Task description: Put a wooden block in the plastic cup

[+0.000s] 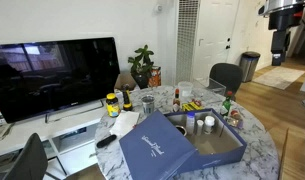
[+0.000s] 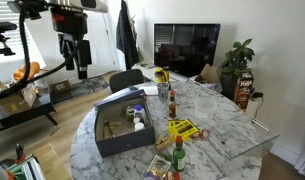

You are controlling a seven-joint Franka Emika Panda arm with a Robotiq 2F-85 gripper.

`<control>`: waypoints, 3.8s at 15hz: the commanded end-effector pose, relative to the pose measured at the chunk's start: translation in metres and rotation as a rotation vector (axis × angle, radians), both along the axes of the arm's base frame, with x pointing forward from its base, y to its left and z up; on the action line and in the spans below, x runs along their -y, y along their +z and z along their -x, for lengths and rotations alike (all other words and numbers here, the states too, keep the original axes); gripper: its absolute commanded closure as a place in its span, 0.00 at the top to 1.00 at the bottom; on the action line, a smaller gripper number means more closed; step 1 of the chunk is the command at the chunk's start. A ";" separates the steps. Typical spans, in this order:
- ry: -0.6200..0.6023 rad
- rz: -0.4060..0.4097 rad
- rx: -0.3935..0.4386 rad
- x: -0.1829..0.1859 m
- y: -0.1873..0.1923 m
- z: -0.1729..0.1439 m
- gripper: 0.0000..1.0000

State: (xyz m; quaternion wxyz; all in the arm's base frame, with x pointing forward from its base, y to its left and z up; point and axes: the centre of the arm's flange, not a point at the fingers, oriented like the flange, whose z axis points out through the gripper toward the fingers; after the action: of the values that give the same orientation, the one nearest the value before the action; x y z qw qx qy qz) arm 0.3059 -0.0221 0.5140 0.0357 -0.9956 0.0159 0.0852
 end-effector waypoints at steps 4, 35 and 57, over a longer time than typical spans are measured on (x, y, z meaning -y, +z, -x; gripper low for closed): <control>0.000 0.000 0.001 0.000 0.000 0.000 1.00; -0.166 0.124 0.156 0.089 -0.143 -0.080 1.00; -0.225 0.004 -0.008 0.110 -0.340 -0.139 1.00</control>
State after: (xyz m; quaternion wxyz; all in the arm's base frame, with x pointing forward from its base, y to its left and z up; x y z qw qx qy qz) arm 0.4456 -0.1318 0.1738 0.0433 -0.9872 0.1277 0.0850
